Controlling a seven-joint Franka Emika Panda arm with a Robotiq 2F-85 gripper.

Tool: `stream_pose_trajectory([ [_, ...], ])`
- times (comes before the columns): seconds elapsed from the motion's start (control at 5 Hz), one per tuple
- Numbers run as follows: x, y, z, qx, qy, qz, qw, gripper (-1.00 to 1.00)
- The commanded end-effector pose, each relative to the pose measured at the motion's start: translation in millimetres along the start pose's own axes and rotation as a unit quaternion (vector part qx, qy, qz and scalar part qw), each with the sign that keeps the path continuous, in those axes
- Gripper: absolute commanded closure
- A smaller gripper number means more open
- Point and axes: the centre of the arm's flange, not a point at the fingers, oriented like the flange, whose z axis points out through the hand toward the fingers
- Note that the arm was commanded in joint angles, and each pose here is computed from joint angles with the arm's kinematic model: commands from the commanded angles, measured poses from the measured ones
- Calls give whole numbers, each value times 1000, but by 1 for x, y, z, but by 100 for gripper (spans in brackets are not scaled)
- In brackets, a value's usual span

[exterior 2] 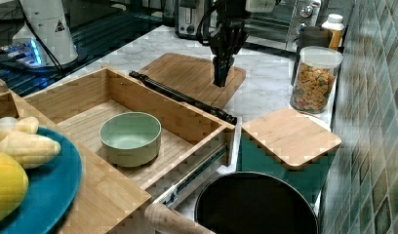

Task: Close the drawer.

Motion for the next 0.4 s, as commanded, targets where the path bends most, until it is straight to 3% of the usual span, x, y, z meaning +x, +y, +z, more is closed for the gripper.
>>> stream_pose_trajectory([
  [0.2, 30, 63, -24, -9, 26, 29, 999, 100],
  [0.4, 27, 87, -24, -13, 13, 29, 999, 100],
])
